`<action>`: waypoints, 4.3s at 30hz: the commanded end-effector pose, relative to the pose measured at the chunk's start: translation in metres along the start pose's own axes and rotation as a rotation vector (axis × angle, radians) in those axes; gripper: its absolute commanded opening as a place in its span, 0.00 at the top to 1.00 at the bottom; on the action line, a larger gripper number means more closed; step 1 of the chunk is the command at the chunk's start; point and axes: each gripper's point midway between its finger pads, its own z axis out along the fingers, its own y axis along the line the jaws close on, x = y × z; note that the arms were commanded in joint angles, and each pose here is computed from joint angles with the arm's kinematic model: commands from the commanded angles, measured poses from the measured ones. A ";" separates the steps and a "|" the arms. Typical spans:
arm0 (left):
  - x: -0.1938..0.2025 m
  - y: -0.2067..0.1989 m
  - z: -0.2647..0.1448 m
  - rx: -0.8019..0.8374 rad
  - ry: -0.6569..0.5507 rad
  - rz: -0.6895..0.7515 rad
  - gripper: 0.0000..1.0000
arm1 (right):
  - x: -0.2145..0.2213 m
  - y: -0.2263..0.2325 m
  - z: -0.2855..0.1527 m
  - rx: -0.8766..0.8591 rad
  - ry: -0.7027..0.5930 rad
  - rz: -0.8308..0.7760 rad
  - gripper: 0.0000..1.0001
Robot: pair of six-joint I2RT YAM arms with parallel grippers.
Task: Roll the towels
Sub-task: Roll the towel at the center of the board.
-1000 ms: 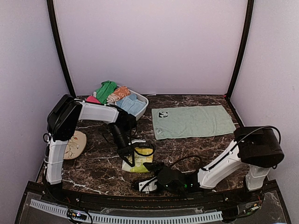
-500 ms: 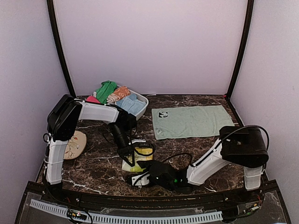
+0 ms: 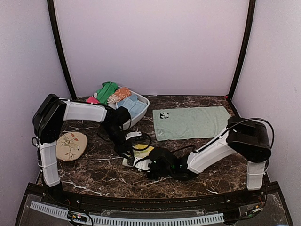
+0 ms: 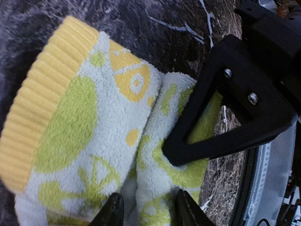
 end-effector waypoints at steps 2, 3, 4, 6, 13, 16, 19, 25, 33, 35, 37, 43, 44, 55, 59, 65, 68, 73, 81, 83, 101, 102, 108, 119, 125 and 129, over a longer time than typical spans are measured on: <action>-0.006 0.013 -0.048 -0.221 -0.171 0.073 0.54 | 0.046 0.024 -0.012 -0.233 0.157 0.299 0.90; -0.001 0.015 -0.056 -0.250 -0.198 0.069 0.54 | 0.046 0.026 -0.015 -0.255 0.159 0.321 0.91; 0.004 0.014 -0.064 -0.272 -0.225 0.074 0.54 | 0.046 0.026 -0.017 -0.271 0.160 0.345 0.91; 0.011 0.010 -0.082 -0.334 -0.281 0.103 0.51 | 0.045 0.027 -0.021 -0.314 0.155 0.408 0.92; 0.019 -0.013 -0.093 -0.353 -0.344 0.192 0.53 | 0.045 0.030 -0.012 -0.527 0.181 0.721 0.94; 0.013 -0.022 -0.090 -0.324 -0.342 0.220 0.56 | 0.049 0.025 -0.005 -0.635 0.212 0.909 0.95; 0.009 -0.029 -0.071 -0.341 -0.264 0.305 0.56 | 0.055 0.017 0.000 -0.671 0.230 1.027 0.96; -0.016 -0.029 -0.037 -0.396 -0.139 0.493 0.58 | 0.066 0.010 0.005 -0.723 0.296 1.166 0.96; -0.033 0.005 -0.021 -0.504 -0.074 0.569 0.56 | 0.077 0.016 0.004 -0.775 0.354 1.230 0.95; -0.031 0.009 -0.016 -0.501 -0.060 0.566 0.57 | 0.077 0.014 0.004 -0.776 0.345 1.242 0.94; -0.025 0.012 -0.010 -0.492 -0.038 0.560 0.60 | 0.074 0.011 0.005 -0.781 0.327 1.256 0.92; -0.002 0.022 0.013 -0.427 0.032 0.480 0.81 | 0.056 -0.004 0.006 -0.773 0.238 1.255 0.77; 0.001 0.022 0.017 -0.402 0.033 0.458 0.84 | 0.054 -0.007 0.004 -0.767 0.216 1.252 0.73; 0.015 0.010 0.022 -0.120 0.017 0.209 0.91 | 0.032 -0.062 -0.039 -0.514 -0.044 1.123 0.51; 0.012 0.009 0.022 -0.092 0.027 0.187 0.91 | 0.036 -0.084 -0.070 -0.308 -0.100 1.003 0.44; 0.005 -0.008 0.024 0.028 0.020 0.121 0.91 | 0.031 -0.066 -0.105 -0.023 -0.016 0.490 0.39; 0.005 -0.026 0.027 0.139 0.019 0.070 0.91 | 0.019 -0.041 -0.114 0.042 0.032 0.241 0.39; 0.003 -0.019 0.038 0.118 0.041 0.061 0.91 | -0.001 -0.015 -0.107 0.115 0.062 -0.059 0.38; 0.002 0.005 0.046 0.073 0.113 0.044 0.90 | -0.009 0.001 -0.052 0.163 0.071 -0.397 0.39; 0.000 0.008 0.046 0.072 0.120 0.052 0.90 | -0.005 0.002 -0.041 0.183 0.076 -0.468 0.39; -0.001 0.015 0.012 0.105 0.034 0.078 0.61 | 0.067 -0.010 -0.011 -0.025 0.193 0.093 0.61; 0.002 0.015 0.012 0.098 0.041 0.077 0.61 | 0.069 -0.010 -0.009 -0.054 0.196 0.147 0.62; 0.007 0.034 -0.033 -0.037 -0.086 0.060 0.58 | 0.077 -0.005 -0.007 -0.226 0.203 0.413 0.70; 0.009 0.003 -0.091 -0.320 -0.213 0.297 0.48 | 0.089 -0.005 -0.001 -0.497 0.234 0.843 0.84; 0.000 -0.019 -0.048 -0.405 -0.065 0.497 0.50 | 0.105 0.003 0.008 -0.616 0.363 0.972 0.90; -0.025 -0.004 -0.040 -0.576 -0.050 0.614 0.49 | 0.107 -0.001 0.008 -0.652 0.368 1.062 0.89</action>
